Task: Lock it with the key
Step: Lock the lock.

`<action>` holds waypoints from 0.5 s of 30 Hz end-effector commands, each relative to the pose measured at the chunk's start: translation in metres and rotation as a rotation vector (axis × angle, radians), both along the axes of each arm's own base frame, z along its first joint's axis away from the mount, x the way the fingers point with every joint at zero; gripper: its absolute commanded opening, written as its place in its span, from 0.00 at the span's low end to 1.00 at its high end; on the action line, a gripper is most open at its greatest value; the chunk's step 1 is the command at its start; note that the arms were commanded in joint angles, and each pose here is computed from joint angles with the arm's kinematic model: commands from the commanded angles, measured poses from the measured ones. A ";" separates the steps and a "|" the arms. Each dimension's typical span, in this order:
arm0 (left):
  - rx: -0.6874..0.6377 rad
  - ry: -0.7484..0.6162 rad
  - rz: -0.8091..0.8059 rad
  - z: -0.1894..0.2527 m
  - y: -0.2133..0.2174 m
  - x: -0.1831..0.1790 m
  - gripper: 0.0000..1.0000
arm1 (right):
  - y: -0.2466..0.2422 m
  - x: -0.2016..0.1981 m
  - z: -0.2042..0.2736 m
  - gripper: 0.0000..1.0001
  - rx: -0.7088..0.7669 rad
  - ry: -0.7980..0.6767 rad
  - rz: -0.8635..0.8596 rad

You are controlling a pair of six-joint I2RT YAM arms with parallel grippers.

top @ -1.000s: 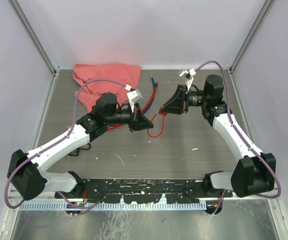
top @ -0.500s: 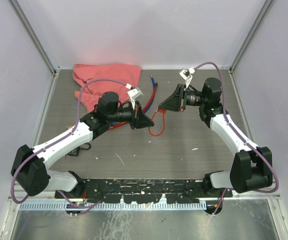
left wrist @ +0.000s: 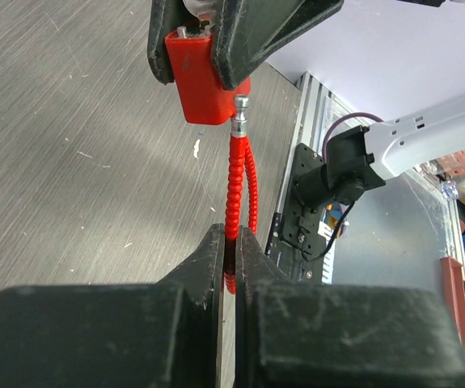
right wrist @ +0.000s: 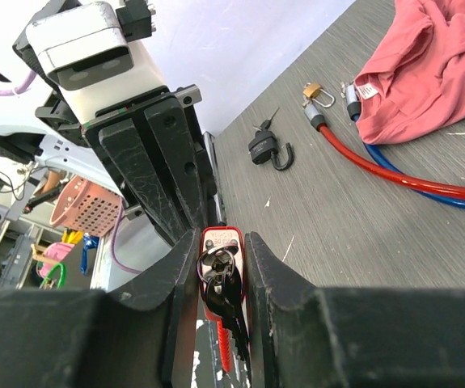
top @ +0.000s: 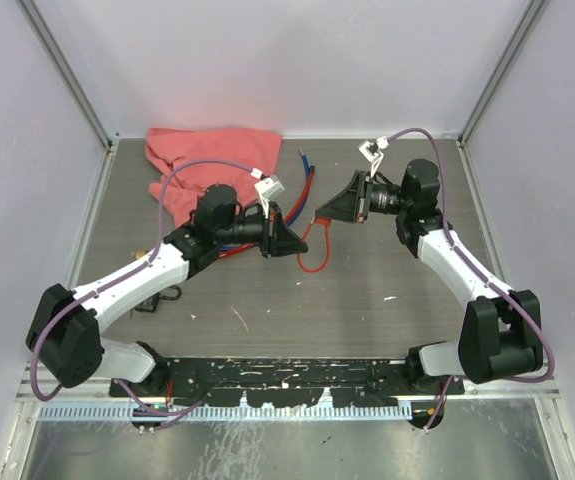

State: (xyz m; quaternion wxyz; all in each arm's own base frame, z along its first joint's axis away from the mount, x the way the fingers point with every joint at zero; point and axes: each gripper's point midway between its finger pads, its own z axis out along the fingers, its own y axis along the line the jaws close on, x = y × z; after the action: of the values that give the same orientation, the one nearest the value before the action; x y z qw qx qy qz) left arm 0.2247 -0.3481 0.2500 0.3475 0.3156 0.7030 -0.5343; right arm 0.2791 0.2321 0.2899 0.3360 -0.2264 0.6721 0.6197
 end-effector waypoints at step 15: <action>-0.114 -0.002 0.028 0.014 -0.006 0.006 0.00 | -0.001 0.016 0.018 0.01 0.087 -0.013 -0.068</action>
State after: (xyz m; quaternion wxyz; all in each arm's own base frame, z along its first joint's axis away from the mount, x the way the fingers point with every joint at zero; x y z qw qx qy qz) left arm 0.2278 -0.3475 0.2421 0.3471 0.2835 0.7079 -0.5459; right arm 0.2913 0.2295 0.2899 0.3392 -0.1851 0.6712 0.6326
